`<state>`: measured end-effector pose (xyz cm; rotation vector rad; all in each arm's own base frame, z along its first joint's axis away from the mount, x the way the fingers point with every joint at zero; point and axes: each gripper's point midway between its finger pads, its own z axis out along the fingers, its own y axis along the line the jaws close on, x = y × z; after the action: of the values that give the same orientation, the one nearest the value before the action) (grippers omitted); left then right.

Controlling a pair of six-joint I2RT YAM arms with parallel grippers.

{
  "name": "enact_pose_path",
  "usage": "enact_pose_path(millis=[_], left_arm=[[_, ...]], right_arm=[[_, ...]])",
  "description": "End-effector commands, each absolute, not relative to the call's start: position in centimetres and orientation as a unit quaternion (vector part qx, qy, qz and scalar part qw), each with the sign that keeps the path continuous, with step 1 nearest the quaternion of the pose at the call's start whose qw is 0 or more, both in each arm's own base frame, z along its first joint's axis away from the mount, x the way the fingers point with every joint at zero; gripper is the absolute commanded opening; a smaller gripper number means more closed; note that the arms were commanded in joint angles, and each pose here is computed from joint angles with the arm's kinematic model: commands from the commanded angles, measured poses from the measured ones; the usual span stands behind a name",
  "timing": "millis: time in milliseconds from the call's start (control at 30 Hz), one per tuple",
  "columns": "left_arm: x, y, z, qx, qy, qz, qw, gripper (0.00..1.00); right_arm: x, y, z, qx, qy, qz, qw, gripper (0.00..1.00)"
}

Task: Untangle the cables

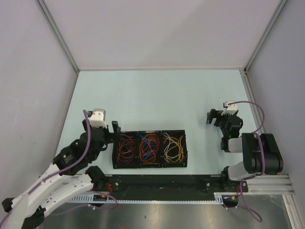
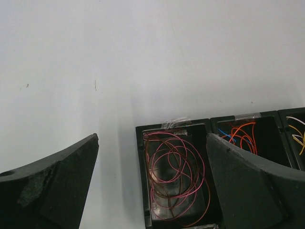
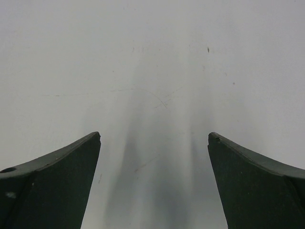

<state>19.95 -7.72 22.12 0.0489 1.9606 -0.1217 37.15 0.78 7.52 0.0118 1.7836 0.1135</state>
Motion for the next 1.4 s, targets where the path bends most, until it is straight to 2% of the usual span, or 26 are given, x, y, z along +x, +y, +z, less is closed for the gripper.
enact_pose_path(millis=[0,133,233,300,333,400,567,600,633,767,1133,1267,1367], left_arm=[[20.2,-7.6,22.7,0.013,0.821,-0.057,0.568,1.00],[20.5,-7.3,23.2,-0.005,0.816,-0.053,0.576,1.00],[22.0,-6.3,24.3,-0.047,0.787,-0.027,0.614,1.00],[22.9,-4.4,23.2,-0.077,0.771,0.039,0.631,1.00],[23.8,-4.7,24.1,-0.098,0.748,0.031,0.655,1.00],[24.8,-4.4,22.2,-0.061,0.746,0.074,0.659,1.00],[27.9,-2.0,21.3,-0.133,0.707,0.058,0.692,1.00],[28.2,-1.7,19.6,-0.129,0.713,0.067,0.686,1.00],[28.7,-1.5,20.5,-0.120,0.694,0.070,0.707,1.00],[29.8,1.2,18.8,-0.099,0.704,0.169,0.683,1.00],[33.3,3.2,15.4,-0.158,0.692,0.107,0.697,1.00],[34.3,3.3,14.0,-0.124,0.703,0.088,0.695,1.00],[34.4,3.2,14.2,-0.112,0.680,0.068,0.722,1.00]], right_arm=[[37.8,1.0,9.5,-0.006,0.752,0.048,0.658,1.00],[37.8,1.0,9.5,-0.006,0.752,0.049,0.657,1.00],[37.8,1.0,9.5,-0.007,0.752,0.048,0.658,1.00],[37.9,1.0,9.5,-0.006,0.751,0.049,0.659,1.00],[37.9,1.0,9.5,-0.006,0.751,0.049,0.658,1.00],[37.9,1.0,9.5,-0.006,0.752,0.048,0.657,0.99],[37.9,1.0,9.5,-0.006,0.752,0.048,0.657,1.00],[37.8,1.0,9.5,-0.006,0.752,0.048,0.657,1.00],[37.8,1.0,9.4,-0.006,0.752,0.049,0.657,1.00],[37.9,1.0,9.5,-0.006,0.751,0.048,0.658,1.00],[37.9,1.0,9.5,-0.006,0.751,0.048,0.658,1.00],[37.8,1.1,9.4,-0.007,0.752,0.048,0.657,1.00],[37.9,1.1,9.5,-0.006,0.752,0.049,0.657,0.99]])
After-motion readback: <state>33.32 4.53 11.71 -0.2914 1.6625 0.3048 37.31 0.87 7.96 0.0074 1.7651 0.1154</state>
